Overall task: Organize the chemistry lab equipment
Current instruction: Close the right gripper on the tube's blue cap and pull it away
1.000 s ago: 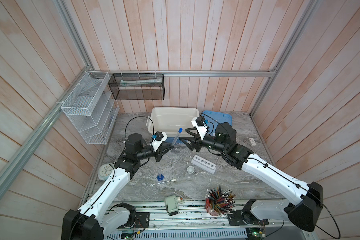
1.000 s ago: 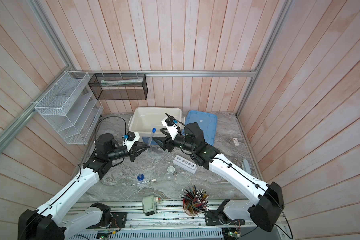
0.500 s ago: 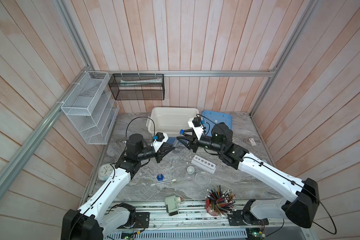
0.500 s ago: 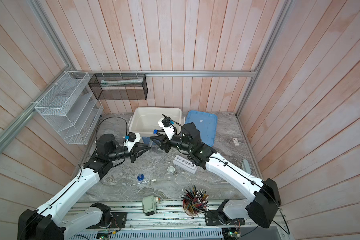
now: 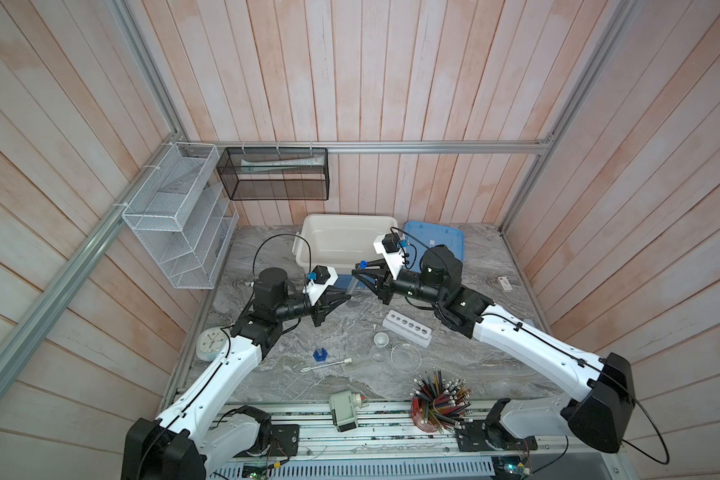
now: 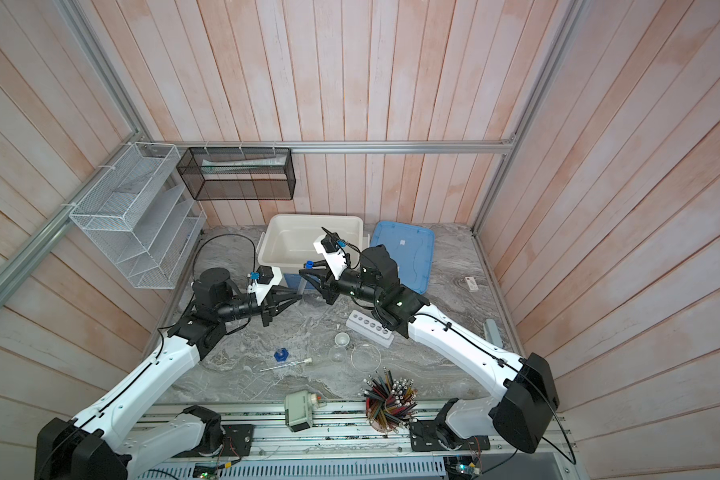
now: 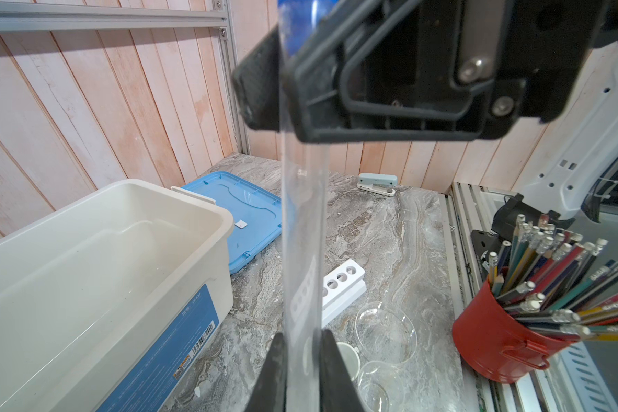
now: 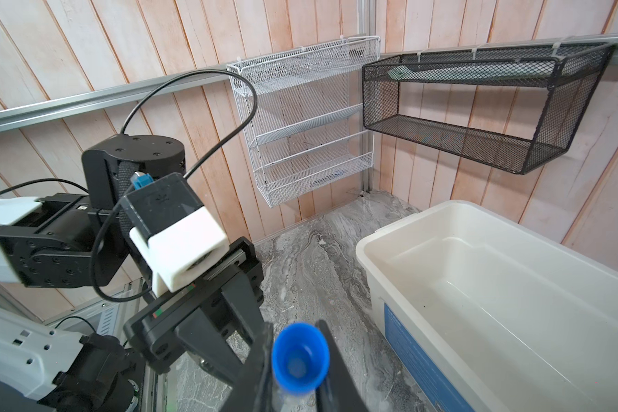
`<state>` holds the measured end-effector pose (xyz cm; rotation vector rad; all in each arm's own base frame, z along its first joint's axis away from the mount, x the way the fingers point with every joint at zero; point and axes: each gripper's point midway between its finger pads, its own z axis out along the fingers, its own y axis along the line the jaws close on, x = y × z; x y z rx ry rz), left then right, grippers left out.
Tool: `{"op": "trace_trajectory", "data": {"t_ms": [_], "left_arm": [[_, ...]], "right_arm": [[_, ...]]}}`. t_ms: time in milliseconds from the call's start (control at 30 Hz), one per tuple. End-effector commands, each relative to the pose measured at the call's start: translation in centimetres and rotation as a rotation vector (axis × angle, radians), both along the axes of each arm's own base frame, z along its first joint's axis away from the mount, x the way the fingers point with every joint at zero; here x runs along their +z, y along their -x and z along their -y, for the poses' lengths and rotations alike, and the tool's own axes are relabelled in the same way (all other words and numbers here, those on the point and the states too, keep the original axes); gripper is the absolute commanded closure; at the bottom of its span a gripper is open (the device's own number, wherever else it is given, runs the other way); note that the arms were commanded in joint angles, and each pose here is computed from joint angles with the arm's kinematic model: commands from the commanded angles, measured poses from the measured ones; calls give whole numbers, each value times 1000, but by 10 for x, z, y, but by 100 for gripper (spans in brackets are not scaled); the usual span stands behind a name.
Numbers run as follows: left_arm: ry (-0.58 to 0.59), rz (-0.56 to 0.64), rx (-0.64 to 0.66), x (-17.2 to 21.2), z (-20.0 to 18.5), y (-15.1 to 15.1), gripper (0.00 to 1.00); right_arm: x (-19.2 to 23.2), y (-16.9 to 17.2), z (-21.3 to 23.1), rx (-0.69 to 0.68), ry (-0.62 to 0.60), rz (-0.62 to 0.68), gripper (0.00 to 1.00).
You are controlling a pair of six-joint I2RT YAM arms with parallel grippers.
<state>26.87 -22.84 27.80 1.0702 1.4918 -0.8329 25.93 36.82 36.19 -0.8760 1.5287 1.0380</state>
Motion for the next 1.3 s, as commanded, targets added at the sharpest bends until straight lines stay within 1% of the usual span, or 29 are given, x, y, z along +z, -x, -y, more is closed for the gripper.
{"op": "trace_trajectory", "data": {"t_ms": [0,67,133,233,367,433,533,633,767,833,900,967,1100,1267], "left_arm": [[3,20,2,4,1,0,87],[5,23,4,4,0,0,78],[4,25,15,4,0,-2,65],[6,37,30,4,-2,-3,54],[-3,69,70,7,-6,-7,49],[-13,99,123,10,-12,-12,48],[-18,139,243,14,-25,-24,47],[-11,134,374,17,-40,-37,46],[4,101,554,21,-63,-54,43],[13,86,619,21,-73,-58,38],[29,79,660,24,-79,-60,35],[35,70,672,24,-81,-61,33],[57,49,710,26,-87,-62,26],[75,34,758,26,-98,-63,20]], "right_arm": [[12,-7,3,-35,-16,29,81],[11,-7,2,-38,-12,23,81],[11,-8,3,-46,-10,20,83],[9,-12,5,-75,-2,16,83],[3,-20,14,-147,25,12,83],[-3,-26,23,-207,58,14,83],[-23,-39,42,-326,129,17,82],[-43,-48,64,-420,180,-1,81],[-59,-53,87,-502,181,-30,81],[-69,-55,97,-547,181,-36,81],[-79,-58,106,-592,193,-46,81],[-89,-61,112,-625,205,-55,81],[-106,-67,126,-700,224,-66,81],[-121,-70,134,-740,238,-81,81]]}}
